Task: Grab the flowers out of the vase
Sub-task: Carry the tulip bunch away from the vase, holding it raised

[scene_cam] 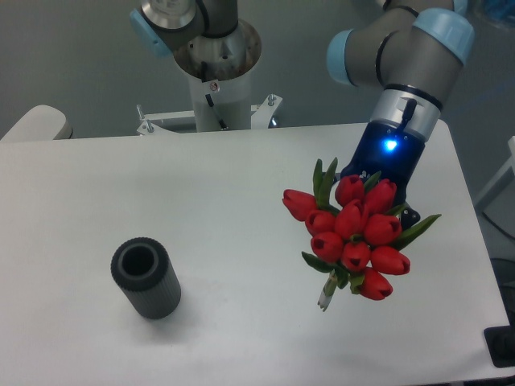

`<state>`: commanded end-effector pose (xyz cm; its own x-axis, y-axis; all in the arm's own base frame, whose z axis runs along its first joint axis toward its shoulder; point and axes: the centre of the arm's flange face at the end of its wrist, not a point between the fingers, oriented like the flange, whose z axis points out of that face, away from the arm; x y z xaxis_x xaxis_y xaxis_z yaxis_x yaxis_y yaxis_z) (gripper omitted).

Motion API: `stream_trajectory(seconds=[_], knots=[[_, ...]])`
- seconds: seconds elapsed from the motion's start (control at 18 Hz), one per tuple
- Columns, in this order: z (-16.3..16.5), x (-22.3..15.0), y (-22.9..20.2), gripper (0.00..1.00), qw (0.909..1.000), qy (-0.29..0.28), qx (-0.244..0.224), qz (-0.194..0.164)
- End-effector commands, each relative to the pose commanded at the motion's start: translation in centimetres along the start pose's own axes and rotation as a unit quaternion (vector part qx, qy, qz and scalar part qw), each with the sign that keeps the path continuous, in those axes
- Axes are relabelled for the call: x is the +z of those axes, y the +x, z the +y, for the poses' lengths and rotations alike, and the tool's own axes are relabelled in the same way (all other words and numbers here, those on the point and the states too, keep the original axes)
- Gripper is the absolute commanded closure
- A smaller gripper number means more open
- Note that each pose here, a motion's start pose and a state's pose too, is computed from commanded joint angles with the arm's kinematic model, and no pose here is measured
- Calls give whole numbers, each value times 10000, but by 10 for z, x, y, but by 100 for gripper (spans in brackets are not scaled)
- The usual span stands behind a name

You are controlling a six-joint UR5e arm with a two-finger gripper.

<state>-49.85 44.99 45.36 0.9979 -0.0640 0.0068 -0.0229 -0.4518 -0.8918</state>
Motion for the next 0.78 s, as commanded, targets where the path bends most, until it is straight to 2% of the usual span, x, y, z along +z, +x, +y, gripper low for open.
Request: stream_trajectory(seconds=[0.78], knots=[[6,2,2,67,10000,-23,65,30]])
